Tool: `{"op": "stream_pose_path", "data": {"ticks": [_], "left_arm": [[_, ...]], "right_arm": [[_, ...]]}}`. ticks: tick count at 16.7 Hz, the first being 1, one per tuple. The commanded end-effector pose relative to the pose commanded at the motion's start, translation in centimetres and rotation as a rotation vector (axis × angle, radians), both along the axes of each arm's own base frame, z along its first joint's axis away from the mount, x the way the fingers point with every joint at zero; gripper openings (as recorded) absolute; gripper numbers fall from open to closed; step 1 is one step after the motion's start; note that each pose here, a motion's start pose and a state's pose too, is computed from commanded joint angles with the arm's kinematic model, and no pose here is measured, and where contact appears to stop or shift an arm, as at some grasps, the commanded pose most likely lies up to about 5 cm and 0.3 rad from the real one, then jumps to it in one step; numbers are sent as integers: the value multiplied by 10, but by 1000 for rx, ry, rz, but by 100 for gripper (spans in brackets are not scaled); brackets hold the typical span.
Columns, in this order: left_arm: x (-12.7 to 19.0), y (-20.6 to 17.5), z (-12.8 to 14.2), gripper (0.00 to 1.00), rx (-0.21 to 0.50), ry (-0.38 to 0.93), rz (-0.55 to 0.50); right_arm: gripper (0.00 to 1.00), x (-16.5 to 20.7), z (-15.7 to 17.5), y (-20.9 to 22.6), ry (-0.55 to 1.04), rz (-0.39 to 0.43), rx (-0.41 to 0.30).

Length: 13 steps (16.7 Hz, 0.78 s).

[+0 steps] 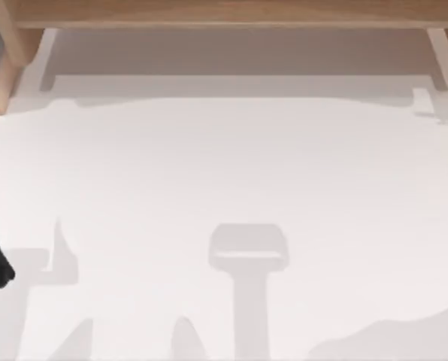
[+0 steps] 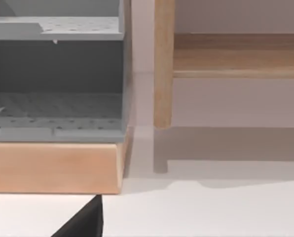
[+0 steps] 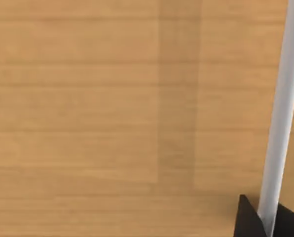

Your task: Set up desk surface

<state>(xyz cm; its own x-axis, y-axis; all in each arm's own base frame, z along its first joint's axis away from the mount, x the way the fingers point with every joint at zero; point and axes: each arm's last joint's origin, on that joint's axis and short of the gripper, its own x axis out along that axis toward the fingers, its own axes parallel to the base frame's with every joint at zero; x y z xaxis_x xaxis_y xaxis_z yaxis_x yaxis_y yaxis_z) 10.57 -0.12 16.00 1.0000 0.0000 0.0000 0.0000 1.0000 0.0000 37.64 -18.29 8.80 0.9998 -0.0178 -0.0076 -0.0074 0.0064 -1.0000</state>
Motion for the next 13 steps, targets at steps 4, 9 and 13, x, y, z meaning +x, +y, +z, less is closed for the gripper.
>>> {"op": "stream_pose_path", "data": {"ticks": [4,9,13], "left_arm": [[0,0,0,100,0,0,0],[0,0,0,100,0,0,0],[0,0,0,100,0,0,0]], "right_arm": [[0,31,0,-3,-6,-5,-9],[0,59,0,-1,0,-2,5],[8,59,0,-1,0,-2,5]]}}
